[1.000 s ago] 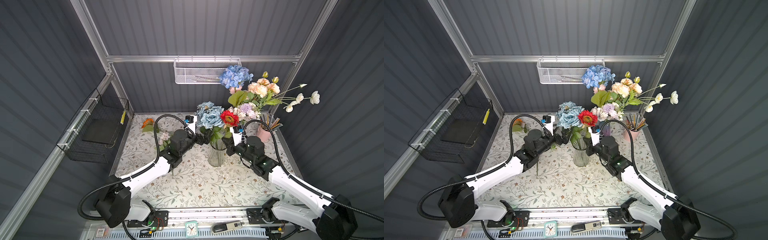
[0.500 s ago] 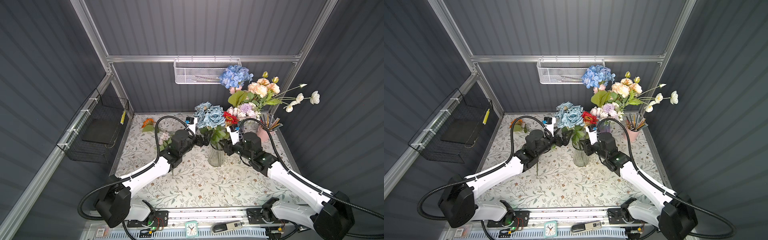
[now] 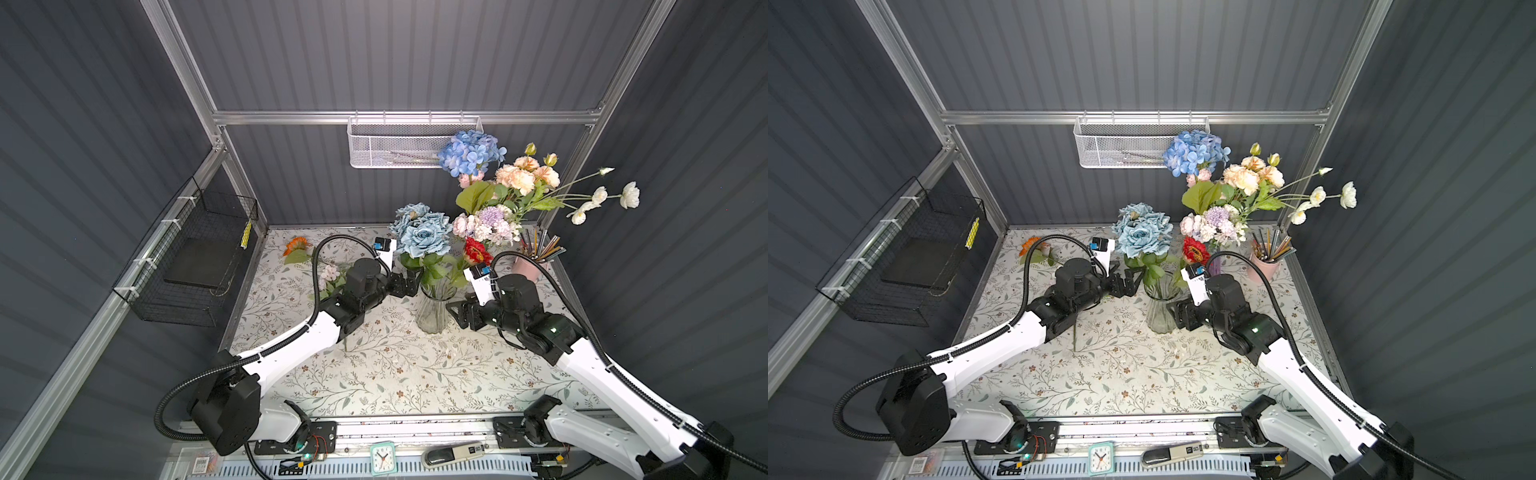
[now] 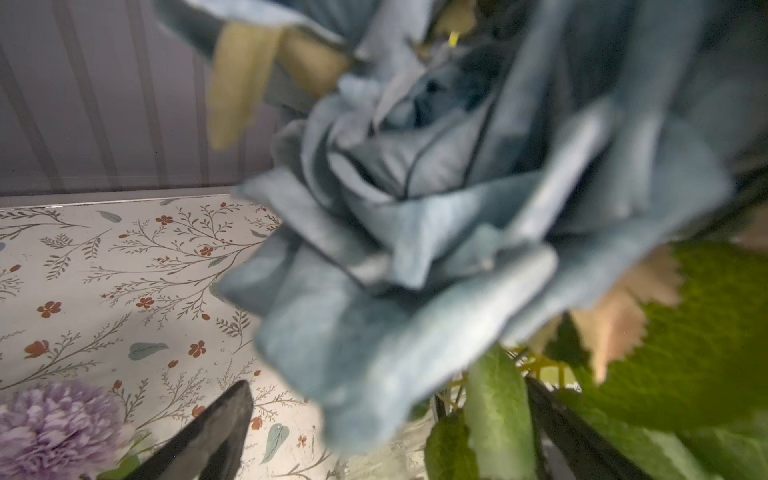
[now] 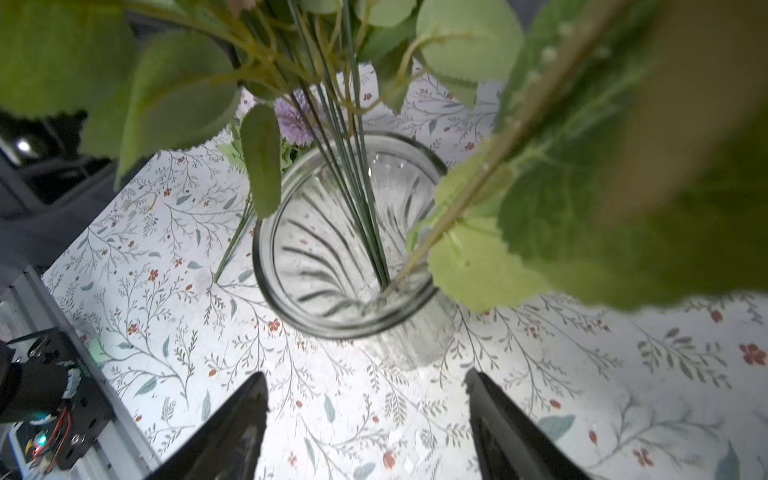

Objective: Arrange the flowers into the vase
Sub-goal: 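Open both grippers and draw them back from the glass vase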

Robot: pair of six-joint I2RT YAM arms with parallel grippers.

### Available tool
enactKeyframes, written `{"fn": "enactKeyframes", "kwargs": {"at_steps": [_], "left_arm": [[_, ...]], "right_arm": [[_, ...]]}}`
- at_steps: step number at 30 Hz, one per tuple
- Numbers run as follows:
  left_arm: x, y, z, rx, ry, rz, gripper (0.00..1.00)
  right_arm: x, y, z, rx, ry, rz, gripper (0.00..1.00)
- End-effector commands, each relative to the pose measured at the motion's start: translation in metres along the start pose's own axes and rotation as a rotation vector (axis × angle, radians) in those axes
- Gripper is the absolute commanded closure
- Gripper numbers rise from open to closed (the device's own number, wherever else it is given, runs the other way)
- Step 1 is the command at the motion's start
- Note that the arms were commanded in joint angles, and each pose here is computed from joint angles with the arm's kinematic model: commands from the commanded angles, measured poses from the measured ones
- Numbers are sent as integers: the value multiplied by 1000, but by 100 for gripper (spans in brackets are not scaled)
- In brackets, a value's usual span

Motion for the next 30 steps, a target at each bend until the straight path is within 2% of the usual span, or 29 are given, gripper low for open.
{"fn": "enactKeyframes", "kwargs": {"at_steps": [1,8,14,18,19,21,25,30], "left_arm": [[-12,8,-5,24,-26,27,0],[4,32,10,-61,-32,185,0],[22,63,48,-148,78,227,0],[38,74,67,-268,146,220,0],[42,75,71,-289,167,219,1],[52,71,78,-331,239,220,4],[73,57,89,-377,404,216,8],[90,33,97,-375,658,130,9]], "right_arm": [[2,24,4,18,-14,55,20],[-19,60,22,-45,0,9,19],[-45,88,31,-78,24,-193,14],[-59,93,30,-72,33,-354,1],[-61,92,29,-65,33,-375,1],[-68,91,26,-36,30,-423,1],[-73,83,20,27,44,-428,1],[-73,77,18,45,51,-427,1]]}}
Point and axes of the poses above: each gripper's point midway between its finger pads, its own y axis back along the fingers, its own z axis along the line the jaws close on, x = y × z, the point moved 7 cm from there along y, back along the fingers, and after that the axes turned 8 degrees about -y, right-handed, at the moved point
